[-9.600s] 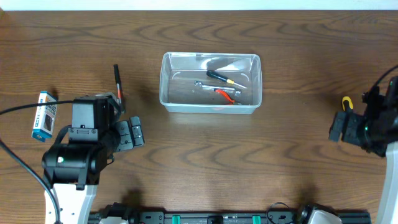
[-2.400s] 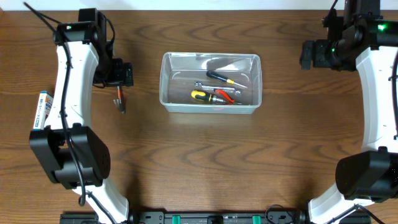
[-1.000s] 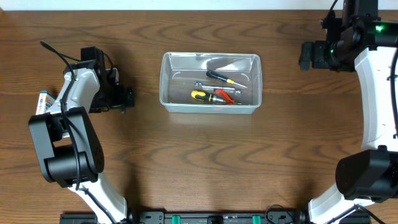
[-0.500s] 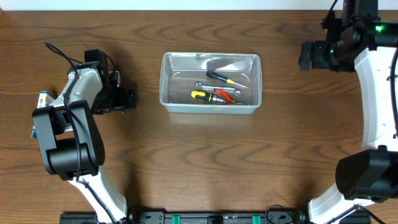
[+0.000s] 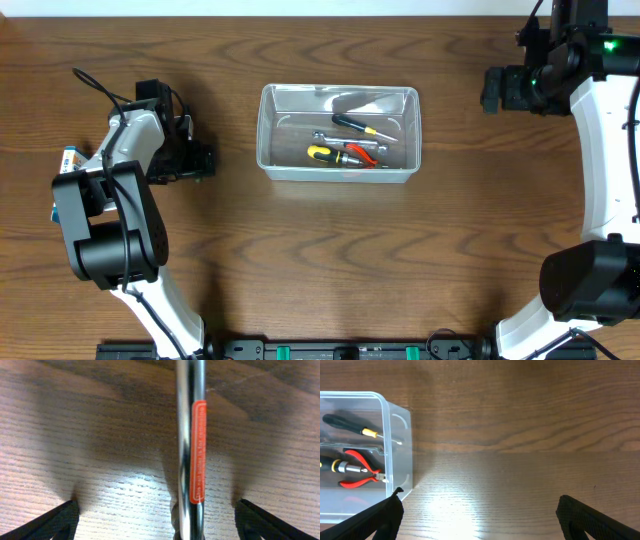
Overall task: Pack container
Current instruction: 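Lower the left gripper and grasp the black-and-orange marker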
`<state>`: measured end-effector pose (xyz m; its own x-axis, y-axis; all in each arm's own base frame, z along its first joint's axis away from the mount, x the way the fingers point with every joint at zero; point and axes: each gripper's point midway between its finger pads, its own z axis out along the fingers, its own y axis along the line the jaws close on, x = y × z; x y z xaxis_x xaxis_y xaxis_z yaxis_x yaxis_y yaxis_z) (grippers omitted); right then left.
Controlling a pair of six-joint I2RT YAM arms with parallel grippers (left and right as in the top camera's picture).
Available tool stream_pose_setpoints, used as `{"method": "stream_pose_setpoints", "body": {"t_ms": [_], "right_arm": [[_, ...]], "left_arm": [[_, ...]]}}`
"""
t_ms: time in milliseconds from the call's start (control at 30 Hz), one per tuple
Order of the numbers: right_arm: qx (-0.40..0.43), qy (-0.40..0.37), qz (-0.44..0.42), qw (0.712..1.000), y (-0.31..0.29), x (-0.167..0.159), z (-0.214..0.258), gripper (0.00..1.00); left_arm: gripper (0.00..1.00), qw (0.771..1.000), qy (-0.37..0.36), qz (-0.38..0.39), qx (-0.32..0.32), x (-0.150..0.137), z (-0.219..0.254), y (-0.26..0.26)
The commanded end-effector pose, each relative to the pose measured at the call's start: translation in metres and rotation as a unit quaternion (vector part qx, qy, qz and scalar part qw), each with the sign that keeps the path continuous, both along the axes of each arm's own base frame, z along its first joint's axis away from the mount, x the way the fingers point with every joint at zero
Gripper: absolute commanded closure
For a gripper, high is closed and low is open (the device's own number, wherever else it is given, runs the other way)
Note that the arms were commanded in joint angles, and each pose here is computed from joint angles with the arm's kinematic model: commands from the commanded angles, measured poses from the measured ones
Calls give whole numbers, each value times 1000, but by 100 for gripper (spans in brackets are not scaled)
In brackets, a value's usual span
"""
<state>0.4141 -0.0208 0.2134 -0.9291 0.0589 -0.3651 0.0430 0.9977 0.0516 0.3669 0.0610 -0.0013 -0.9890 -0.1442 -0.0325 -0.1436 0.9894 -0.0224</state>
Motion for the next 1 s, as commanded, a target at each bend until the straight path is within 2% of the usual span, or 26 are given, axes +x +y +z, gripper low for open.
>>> {"method": "stream_pose_setpoints", "body": {"t_ms": [0, 167, 333, 533, 667, 967], "right_arm": [[2, -4, 1, 1000, -1, -2, 3, 1], [2, -4, 1, 1000, -1, -2, 3, 1], [2, -4, 1, 1000, -1, -2, 3, 1], [2, -4, 1, 1000, -1, -2, 3, 1], [2, -4, 1, 1000, -1, -2, 3, 1], [2, -4, 1, 1000, -1, -2, 3, 1]], "left_arm": [[18, 1000, 20, 5, -12, -8, -12, -4], [28, 1000, 22, 5, -12, -8, -12, -4], [47, 1000, 22, 5, -12, -8, -12, -4], [56, 1000, 22, 6, -14, -8, -12, -4], [67, 1000, 20, 5, -21, -8, -12, -7], [71, 999, 19, 8, -26, -8, -12, -9]]}}
